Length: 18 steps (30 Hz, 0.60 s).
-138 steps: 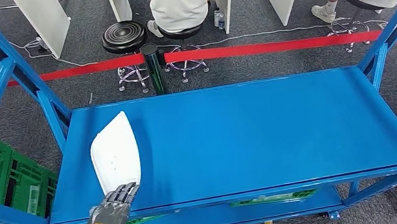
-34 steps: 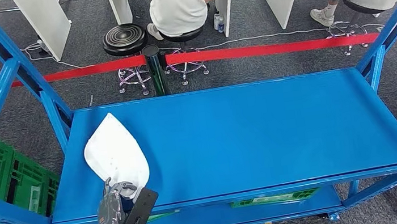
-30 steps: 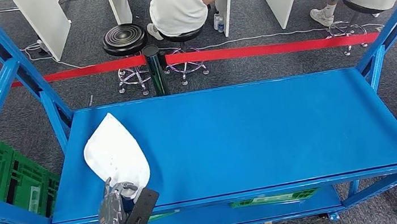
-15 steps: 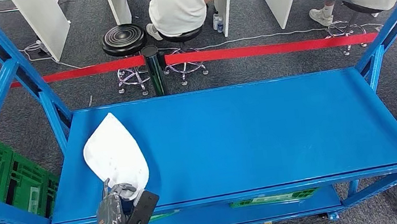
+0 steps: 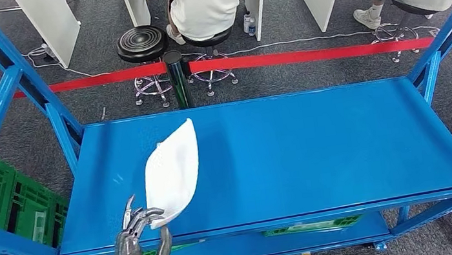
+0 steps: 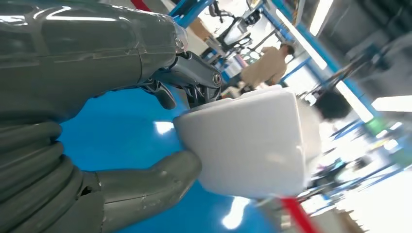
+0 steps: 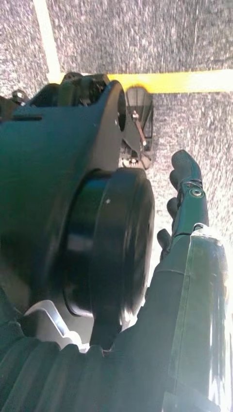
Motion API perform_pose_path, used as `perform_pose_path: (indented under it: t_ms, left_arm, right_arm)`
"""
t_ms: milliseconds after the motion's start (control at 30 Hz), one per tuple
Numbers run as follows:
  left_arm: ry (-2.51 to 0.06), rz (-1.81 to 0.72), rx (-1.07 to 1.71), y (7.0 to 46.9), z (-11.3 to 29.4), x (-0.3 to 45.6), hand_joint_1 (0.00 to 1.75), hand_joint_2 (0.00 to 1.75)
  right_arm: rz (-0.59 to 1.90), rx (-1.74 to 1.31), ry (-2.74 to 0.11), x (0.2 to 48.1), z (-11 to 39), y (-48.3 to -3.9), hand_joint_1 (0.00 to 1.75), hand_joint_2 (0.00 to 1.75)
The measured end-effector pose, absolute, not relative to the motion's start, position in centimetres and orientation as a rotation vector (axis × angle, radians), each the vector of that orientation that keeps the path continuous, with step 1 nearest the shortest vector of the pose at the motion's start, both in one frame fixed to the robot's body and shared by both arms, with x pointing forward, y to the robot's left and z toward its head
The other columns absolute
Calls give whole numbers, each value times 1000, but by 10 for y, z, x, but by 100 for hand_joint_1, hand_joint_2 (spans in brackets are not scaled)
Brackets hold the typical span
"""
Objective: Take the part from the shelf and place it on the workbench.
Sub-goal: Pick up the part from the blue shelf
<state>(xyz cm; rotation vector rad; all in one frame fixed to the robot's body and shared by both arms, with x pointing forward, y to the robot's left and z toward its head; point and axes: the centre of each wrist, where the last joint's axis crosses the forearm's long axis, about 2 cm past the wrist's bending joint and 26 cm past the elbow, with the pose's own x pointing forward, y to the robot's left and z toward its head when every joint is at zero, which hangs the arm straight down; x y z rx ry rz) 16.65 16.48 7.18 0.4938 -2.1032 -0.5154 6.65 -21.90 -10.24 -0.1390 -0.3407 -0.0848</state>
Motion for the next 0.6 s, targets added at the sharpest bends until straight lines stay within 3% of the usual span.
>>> perform_pose_path:
  t_ms: [333, 600]
  left_arm:
    - [-2237, -285, 451, 163, 112, 168, 175, 175]
    - [-2189, -147, 390, 165, 115, 169, 175, 175]
  right_arm:
    - [-83, -134, -363, 67, -102, -219, 0, 175]
    - [-85, -134, -365, 67, -102, -219, 0, 175]
